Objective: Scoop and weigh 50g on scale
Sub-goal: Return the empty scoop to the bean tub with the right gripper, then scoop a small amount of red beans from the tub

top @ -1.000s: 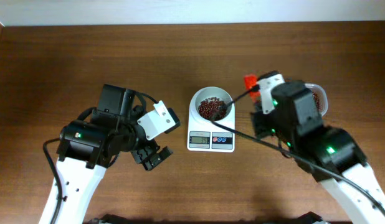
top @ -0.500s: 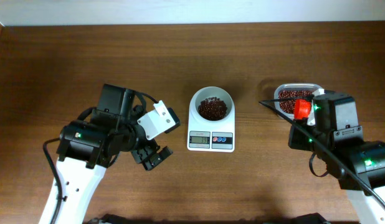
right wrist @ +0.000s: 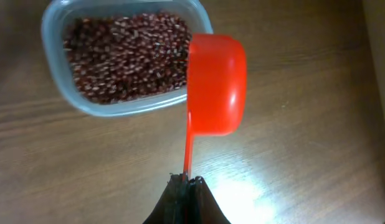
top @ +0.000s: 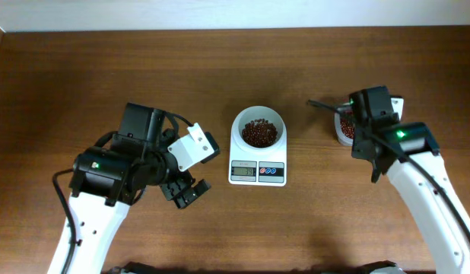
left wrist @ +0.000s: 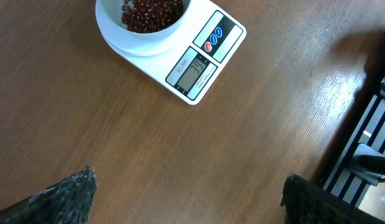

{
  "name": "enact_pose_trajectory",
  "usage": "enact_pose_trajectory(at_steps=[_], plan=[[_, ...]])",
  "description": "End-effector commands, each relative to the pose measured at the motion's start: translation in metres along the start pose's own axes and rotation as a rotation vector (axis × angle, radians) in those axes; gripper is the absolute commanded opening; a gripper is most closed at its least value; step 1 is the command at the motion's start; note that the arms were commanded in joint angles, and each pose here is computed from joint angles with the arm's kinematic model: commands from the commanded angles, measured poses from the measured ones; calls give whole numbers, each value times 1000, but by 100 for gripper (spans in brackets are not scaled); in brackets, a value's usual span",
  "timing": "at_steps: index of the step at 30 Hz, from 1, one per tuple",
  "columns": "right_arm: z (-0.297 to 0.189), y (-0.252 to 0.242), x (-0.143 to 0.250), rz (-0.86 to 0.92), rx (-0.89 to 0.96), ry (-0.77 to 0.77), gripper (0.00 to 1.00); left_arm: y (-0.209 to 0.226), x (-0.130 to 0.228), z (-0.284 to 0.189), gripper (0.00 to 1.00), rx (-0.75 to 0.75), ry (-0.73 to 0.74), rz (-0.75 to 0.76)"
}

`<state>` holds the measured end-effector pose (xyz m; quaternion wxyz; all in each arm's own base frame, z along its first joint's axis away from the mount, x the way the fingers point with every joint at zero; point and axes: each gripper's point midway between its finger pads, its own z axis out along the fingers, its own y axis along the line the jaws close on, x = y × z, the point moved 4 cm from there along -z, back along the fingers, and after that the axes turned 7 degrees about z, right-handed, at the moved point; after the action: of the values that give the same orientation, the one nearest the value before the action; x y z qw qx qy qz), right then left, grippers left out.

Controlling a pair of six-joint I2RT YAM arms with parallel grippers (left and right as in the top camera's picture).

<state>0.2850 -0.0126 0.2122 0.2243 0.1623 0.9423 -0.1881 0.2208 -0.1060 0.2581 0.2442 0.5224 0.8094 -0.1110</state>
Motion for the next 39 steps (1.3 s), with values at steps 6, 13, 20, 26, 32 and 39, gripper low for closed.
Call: enact_pose_trajectory(at_steps=[6,13,20,26,32,39], plan=[[17,20,-18,82,-108,-24,4,2,-5,-5,99,-7,-23,18],[36,8,-13,134,-107,35,4,2,-5,-5,99,-7,-23,18],[55,21,-19,41,-117,33,4,2,-5,-5,99,-7,-23,18],[75,34,-24,-8,-121,33,4,2,-5,-5,99,-7,-23,18],[88,40,-20,-104,-119,63,4,2,-5,-5,99,-7,-23,18],[117,56,-13,-164,-121,107,4,2,-5,-5,99,-7,-23,18]])
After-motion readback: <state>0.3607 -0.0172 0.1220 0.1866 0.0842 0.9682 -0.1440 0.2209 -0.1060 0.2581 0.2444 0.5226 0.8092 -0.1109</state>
